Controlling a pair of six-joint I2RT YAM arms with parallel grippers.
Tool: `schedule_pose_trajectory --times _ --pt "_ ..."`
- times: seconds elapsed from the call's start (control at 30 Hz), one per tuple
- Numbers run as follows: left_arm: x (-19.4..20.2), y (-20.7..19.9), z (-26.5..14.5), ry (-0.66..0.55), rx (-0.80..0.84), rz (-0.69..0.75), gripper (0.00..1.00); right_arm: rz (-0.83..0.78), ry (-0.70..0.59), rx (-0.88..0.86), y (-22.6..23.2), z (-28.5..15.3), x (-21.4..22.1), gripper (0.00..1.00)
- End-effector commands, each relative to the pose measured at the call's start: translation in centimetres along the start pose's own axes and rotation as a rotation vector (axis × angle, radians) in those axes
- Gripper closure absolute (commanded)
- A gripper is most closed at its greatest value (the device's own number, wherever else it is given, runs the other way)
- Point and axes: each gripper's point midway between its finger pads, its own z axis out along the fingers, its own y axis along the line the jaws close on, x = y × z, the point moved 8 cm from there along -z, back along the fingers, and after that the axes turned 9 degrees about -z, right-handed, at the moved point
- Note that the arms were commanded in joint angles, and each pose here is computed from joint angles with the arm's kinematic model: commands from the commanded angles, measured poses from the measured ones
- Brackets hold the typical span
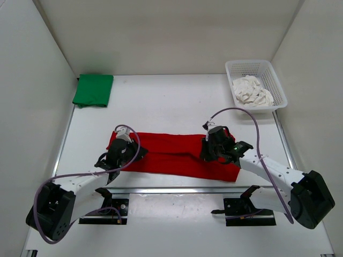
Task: Fold and stack the t-shirts
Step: Fold the other side of the tshirt into a rectangle
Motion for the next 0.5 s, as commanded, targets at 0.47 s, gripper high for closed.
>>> schedule_pose_trajectory --times 0.47 --pt "-6.2 -0.6 -1.0 -0.172 0.007 -0.077 0.84 0.041 0.026 -0.141 2.4 -1.6 1.7 0.72"
